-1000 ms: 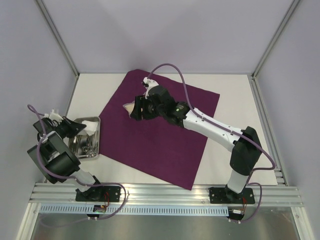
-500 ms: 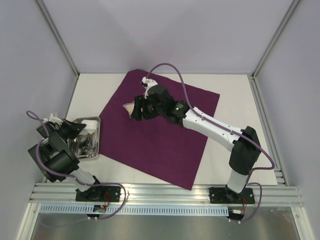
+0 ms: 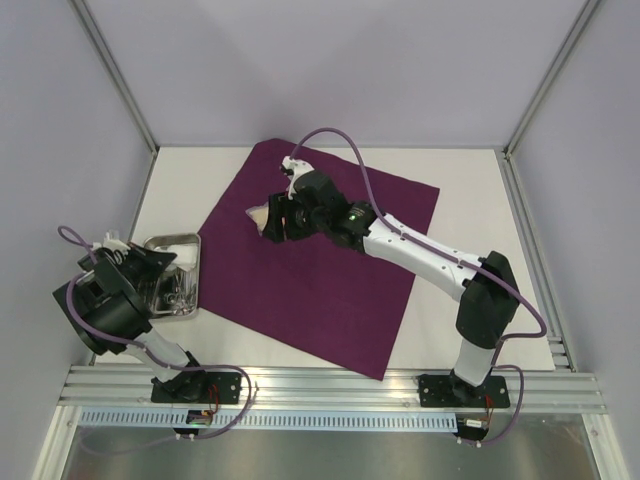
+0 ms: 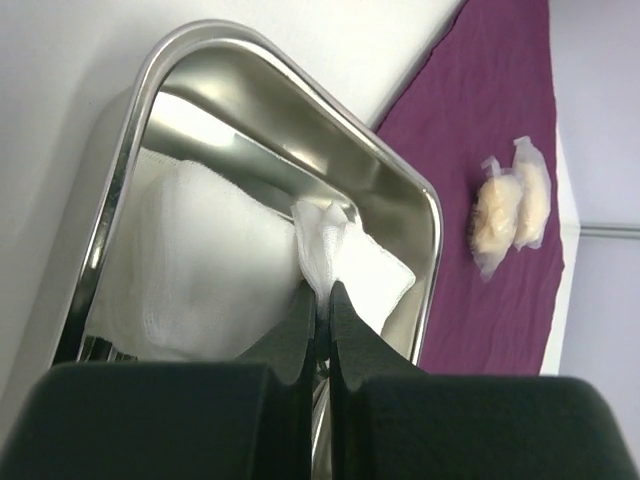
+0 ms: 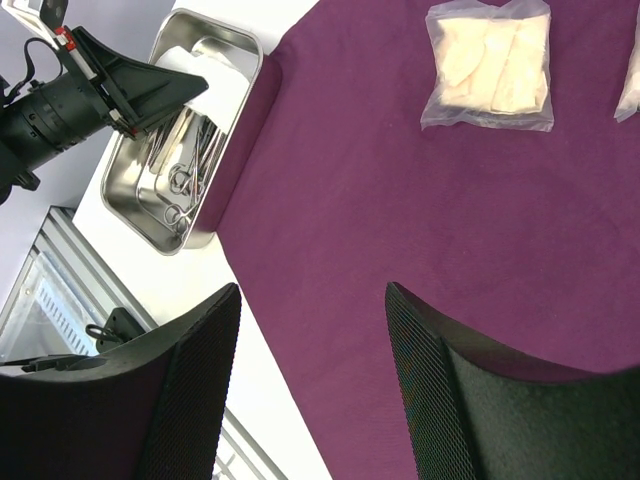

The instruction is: Prepare the surgical pack

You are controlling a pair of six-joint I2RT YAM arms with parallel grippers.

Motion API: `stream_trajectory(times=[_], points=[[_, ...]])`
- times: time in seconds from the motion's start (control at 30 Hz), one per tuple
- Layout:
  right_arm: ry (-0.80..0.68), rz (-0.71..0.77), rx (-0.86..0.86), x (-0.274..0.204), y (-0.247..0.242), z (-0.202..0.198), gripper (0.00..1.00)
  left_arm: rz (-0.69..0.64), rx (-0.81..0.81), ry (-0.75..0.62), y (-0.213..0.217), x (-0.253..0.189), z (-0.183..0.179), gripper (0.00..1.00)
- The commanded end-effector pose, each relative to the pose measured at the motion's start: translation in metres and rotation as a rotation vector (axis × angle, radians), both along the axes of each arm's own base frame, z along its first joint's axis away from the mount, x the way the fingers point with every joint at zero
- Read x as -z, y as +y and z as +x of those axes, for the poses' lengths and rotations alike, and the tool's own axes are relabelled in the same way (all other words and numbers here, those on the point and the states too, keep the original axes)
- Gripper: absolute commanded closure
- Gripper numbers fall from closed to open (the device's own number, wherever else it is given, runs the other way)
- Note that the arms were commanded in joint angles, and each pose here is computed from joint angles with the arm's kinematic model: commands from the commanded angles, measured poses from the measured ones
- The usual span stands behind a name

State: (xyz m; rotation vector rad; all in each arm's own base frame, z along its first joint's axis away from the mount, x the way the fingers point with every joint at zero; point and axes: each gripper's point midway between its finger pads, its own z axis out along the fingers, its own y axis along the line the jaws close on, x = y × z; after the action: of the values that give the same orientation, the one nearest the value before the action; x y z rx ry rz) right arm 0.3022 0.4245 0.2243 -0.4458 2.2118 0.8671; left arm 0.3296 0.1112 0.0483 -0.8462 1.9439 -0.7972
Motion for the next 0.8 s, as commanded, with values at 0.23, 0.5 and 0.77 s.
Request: stream_trajectory(times=[0.23, 0.5, 0.77], points=[[-0.051, 0.039, -0.02, -0.025, 0.007, 0.006, 0.38, 0.137, 0.101, 0.019, 0.0, -0.008, 0.0, 0.66], [-0.071, 0.052, -0.023, -0.035, 0.004, 0.004, 0.37, 0.212, 0.133, 0.033, -0.005, -0.031, -0.01, 0.5], [-0.072, 0.059, -0.027, -0.037, 0.002, 0.001, 0.37, 0.353, 0.185, -0.034, -0.012, -0.071, -0.018, 0.73]])
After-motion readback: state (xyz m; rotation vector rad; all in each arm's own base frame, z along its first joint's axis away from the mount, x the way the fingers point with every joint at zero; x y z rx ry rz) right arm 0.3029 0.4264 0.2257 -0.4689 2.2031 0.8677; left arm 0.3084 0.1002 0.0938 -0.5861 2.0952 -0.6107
